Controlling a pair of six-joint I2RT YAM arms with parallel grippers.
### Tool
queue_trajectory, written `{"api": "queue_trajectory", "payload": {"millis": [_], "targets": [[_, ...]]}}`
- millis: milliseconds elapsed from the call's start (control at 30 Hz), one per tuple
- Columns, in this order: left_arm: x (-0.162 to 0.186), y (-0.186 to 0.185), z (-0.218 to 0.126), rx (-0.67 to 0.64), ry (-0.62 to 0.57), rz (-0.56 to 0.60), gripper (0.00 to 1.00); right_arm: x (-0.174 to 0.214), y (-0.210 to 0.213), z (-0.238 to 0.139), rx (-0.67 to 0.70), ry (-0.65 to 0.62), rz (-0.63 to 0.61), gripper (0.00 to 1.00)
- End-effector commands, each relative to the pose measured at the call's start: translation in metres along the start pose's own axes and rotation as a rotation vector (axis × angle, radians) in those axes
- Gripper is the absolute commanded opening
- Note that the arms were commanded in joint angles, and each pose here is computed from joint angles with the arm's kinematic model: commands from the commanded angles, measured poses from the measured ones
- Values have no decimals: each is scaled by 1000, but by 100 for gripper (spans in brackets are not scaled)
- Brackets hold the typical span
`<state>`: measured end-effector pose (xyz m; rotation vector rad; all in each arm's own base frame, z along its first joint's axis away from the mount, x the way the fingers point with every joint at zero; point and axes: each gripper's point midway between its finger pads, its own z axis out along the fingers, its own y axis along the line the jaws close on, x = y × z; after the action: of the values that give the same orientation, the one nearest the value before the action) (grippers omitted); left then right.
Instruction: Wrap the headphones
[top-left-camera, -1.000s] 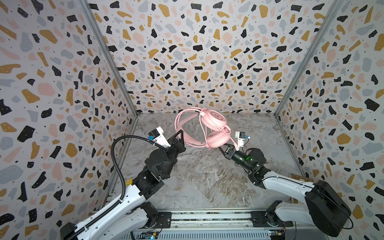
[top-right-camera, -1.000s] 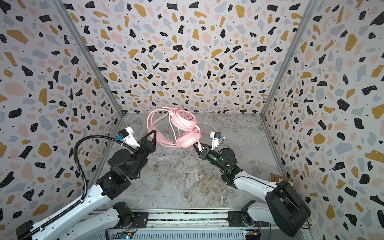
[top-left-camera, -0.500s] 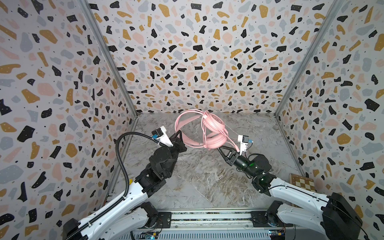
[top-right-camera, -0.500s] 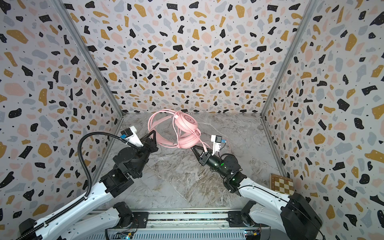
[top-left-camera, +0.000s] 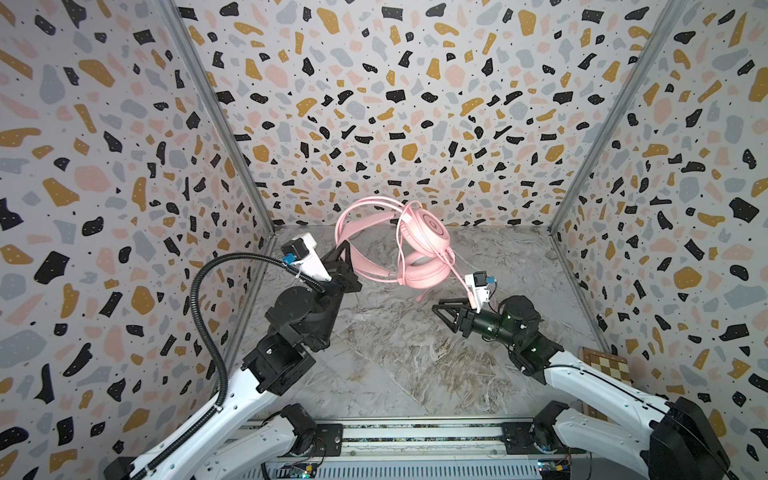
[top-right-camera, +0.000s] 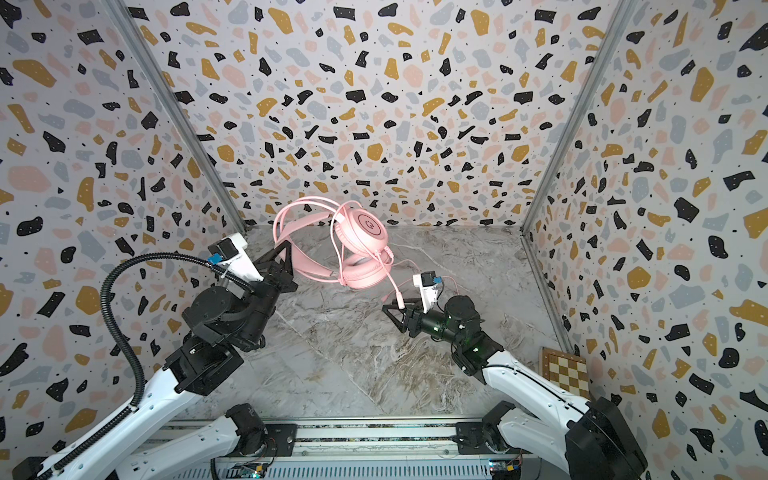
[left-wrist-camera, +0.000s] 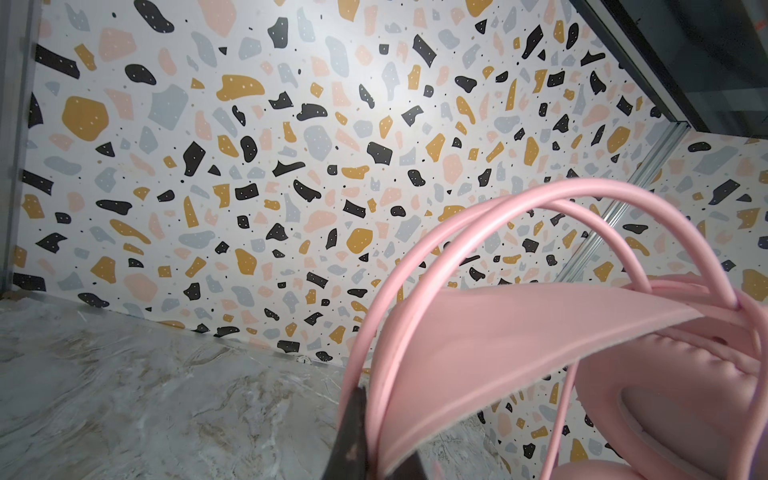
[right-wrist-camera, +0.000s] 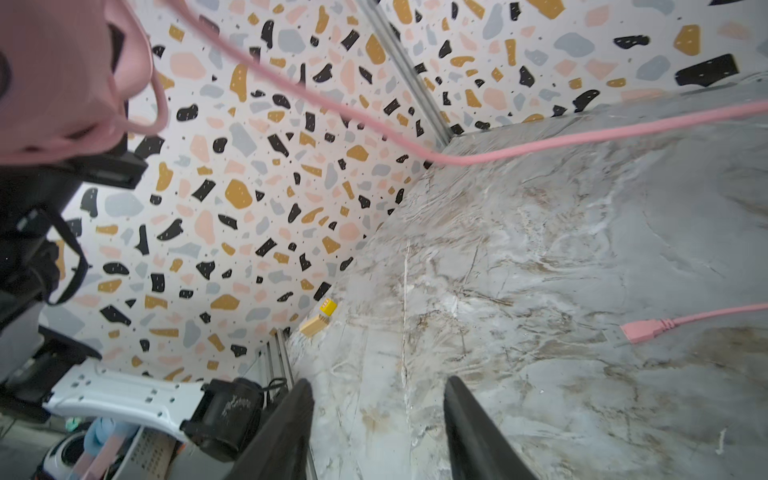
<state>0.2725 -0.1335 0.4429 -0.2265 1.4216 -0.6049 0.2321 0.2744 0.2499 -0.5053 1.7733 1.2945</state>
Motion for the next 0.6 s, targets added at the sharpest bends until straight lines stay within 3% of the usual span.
{"api": "queue_trajectory", "payload": {"millis": [0, 133, 233, 267, 367, 567], "targets": [[-48, -19, -7, 62, -118, -58, 0, 1, 8, -10, -39, 40, -159, 54], [-54, -22, -6, 60, -114, -21, 0, -1, 21, -22, -107, -35, -293, 62], [-56, -24, -6, 63, -108, -10, 0, -3, 0, -21, -8, -50, -303, 65], [-57, -26, -7, 73, -108, -12, 0, -5, -19, -20, 68, -43, -284, 66], [-60, -30, -9, 94, -105, -20, 0, -6, -51, -14, 127, -1, -252, 67], [-76, -38, -15, 123, -113, -36, 0, 10, -90, 19, 126, 124, -275, 74]]}}
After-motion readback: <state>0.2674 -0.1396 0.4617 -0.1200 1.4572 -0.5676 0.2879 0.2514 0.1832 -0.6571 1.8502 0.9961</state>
